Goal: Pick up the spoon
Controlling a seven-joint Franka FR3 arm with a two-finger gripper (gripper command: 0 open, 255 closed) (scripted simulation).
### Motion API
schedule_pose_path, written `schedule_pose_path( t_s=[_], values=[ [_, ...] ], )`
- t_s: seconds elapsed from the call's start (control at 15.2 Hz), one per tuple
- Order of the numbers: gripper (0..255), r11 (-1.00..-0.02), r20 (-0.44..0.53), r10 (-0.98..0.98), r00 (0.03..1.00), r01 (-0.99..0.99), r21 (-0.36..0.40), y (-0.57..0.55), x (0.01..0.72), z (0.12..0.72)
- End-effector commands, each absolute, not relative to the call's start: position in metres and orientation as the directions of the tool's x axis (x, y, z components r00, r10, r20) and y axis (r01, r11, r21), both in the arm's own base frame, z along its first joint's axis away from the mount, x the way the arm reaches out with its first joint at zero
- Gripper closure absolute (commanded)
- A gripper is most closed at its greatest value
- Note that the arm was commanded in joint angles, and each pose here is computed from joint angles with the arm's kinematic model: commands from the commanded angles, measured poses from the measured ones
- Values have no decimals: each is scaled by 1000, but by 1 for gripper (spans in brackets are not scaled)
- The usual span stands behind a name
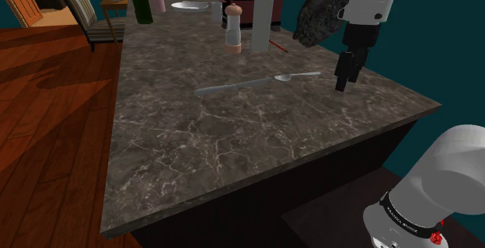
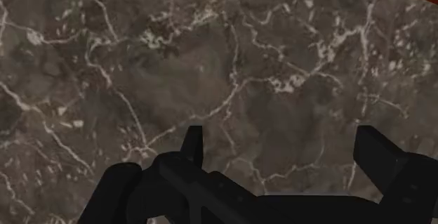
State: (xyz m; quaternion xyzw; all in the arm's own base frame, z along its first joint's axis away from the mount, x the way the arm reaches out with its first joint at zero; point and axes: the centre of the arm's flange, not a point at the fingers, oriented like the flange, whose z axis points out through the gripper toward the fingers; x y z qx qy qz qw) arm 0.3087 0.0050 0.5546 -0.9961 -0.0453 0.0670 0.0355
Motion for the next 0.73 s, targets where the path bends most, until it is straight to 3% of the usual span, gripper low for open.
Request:
schedule_pose_path(
  t_s=[0.0,0.33,0.66],
  values=[
    [0,-993,-130,95,987,86,-77,5,309,555],
    [0,-902,-140,427,893,432,4,-10,362,554],
    [0,-688,-177,703,689,722,77,-5,418,554]
  ],
)
